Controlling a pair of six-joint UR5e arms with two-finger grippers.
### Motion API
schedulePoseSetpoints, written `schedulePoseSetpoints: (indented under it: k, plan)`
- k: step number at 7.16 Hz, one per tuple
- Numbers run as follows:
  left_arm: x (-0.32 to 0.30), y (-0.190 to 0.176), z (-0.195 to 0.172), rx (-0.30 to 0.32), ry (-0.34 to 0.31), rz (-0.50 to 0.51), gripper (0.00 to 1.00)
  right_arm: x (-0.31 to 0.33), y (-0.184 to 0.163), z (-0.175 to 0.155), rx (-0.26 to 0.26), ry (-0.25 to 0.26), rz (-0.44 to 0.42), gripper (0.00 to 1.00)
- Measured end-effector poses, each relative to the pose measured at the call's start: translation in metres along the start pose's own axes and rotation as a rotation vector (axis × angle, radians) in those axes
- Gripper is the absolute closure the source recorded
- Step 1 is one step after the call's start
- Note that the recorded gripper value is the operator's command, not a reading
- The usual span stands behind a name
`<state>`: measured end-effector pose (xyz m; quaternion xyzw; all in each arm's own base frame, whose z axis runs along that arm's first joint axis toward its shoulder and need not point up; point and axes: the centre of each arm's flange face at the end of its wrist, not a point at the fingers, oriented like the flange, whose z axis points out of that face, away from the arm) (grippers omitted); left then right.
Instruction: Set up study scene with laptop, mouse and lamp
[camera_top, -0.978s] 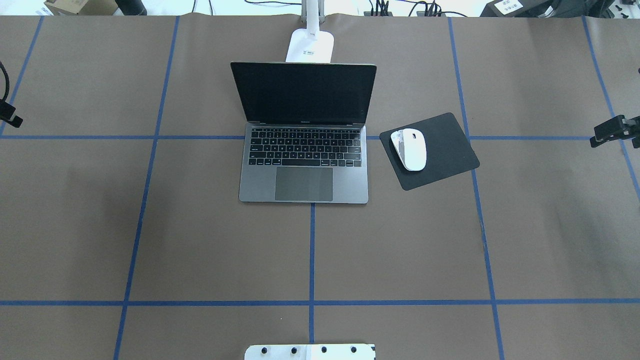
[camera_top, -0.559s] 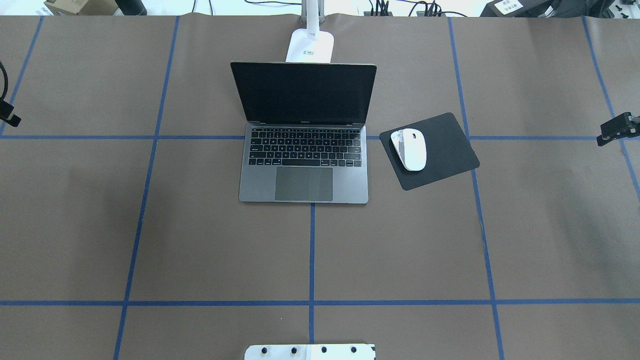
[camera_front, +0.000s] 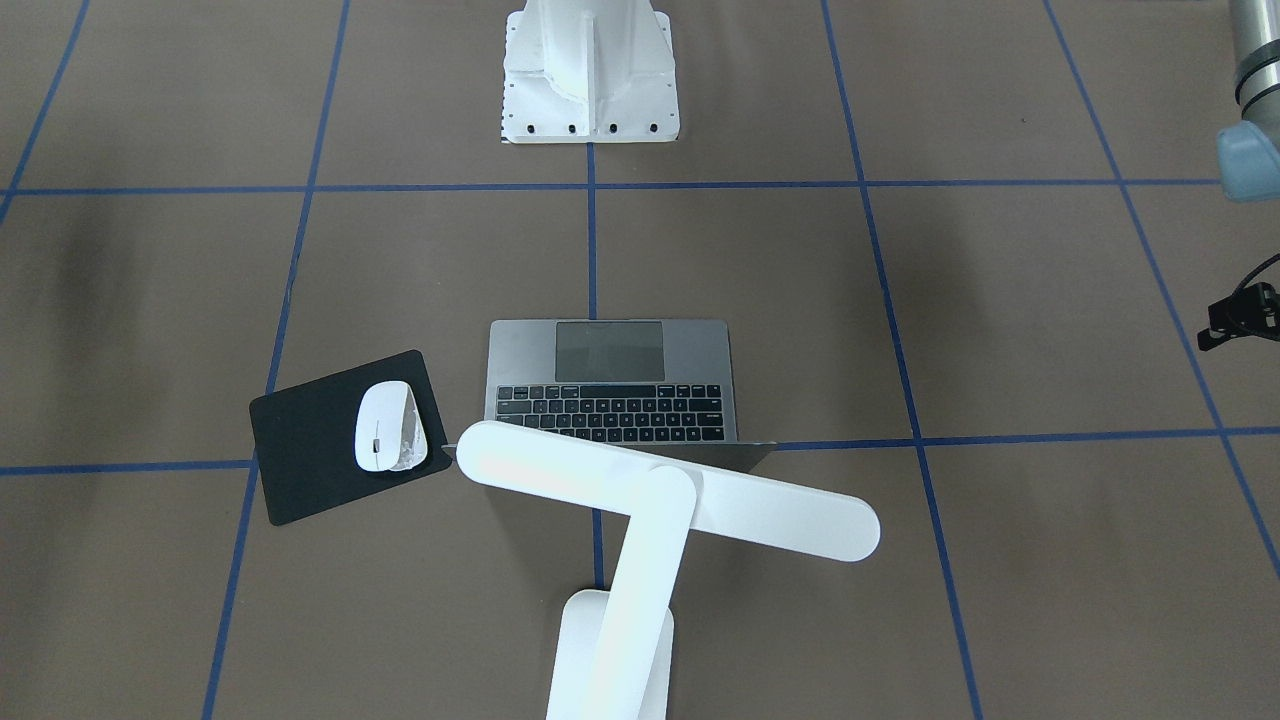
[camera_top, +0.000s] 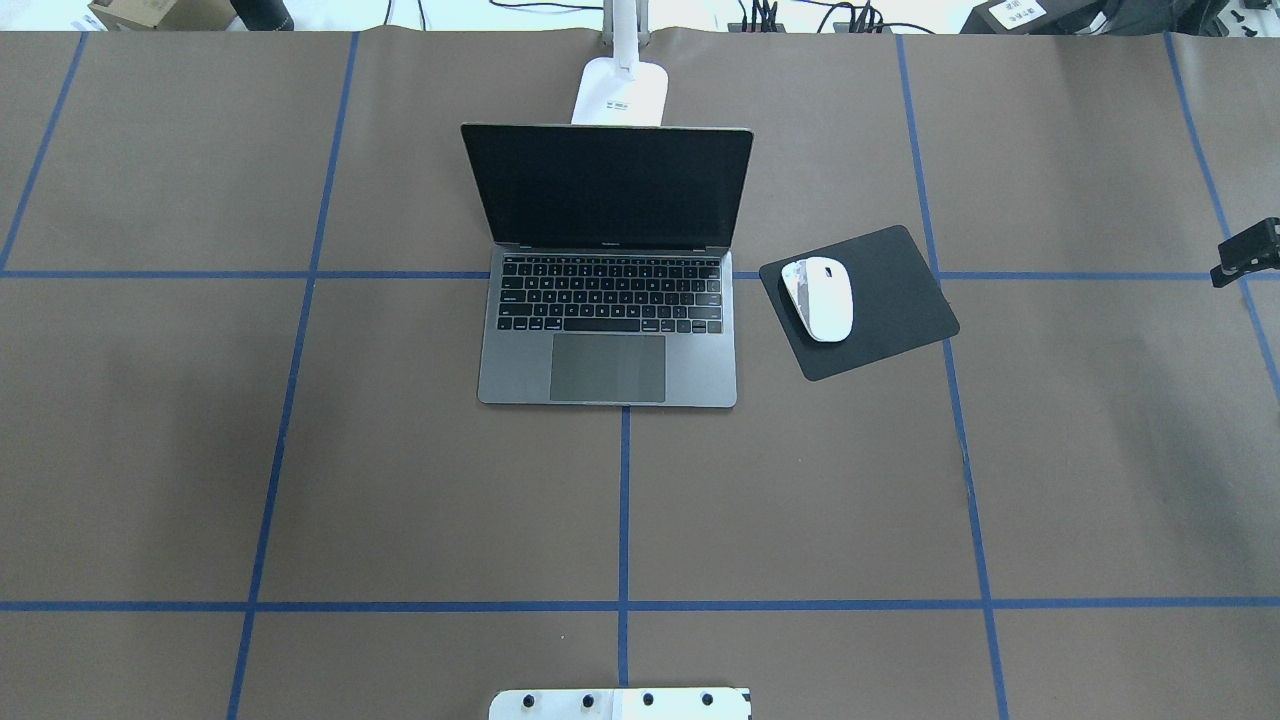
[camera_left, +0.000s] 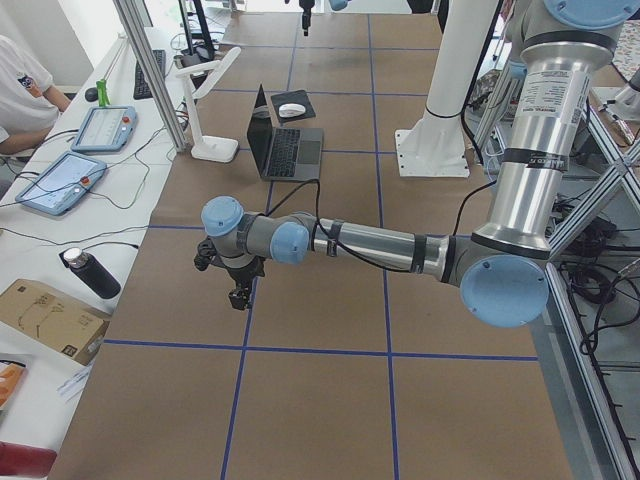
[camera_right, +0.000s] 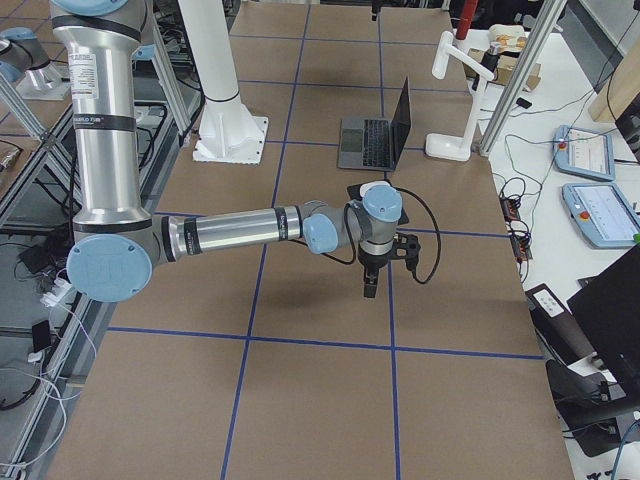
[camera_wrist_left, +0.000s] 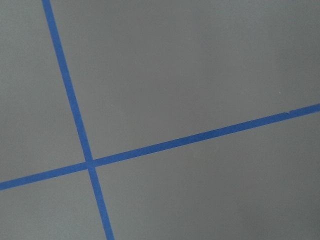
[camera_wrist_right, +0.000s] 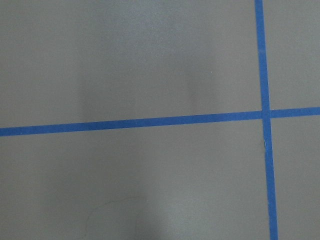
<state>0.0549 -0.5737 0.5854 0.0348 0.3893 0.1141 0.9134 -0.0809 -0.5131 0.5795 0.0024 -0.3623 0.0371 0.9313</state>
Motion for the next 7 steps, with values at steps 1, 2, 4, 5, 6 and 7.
schedulePoseSetpoints:
  k: [1,2,4,5,6,7]
  plan:
    - [0.001,0.0,-0.002,0.004,0.001,0.003,0.01,0.0,0.0,0.0,0.001,-0.001,0.0,0.01]
    - [0.005,-0.002,-0.006,0.012,0.001,0.011,0.01,0.0,0.0,-0.001,0.002,-0.001,0.003,0.01]
    - [0.014,-0.005,-0.015,0.031,0.0,0.03,0.01,0.0,-0.001,-0.001,0.004,-0.001,0.005,0.01]
    - [0.018,-0.004,-0.019,0.039,0.001,0.037,0.01,-0.001,-0.001,-0.001,0.005,-0.002,0.005,0.01]
    - [0.02,-0.004,-0.021,0.043,0.002,0.041,0.01,-0.001,0.0,-0.002,0.006,-0.003,0.005,0.01]
    - [0.021,-0.003,-0.022,0.045,0.002,0.044,0.01,-0.002,0.0,-0.002,0.007,-0.004,0.003,0.01]
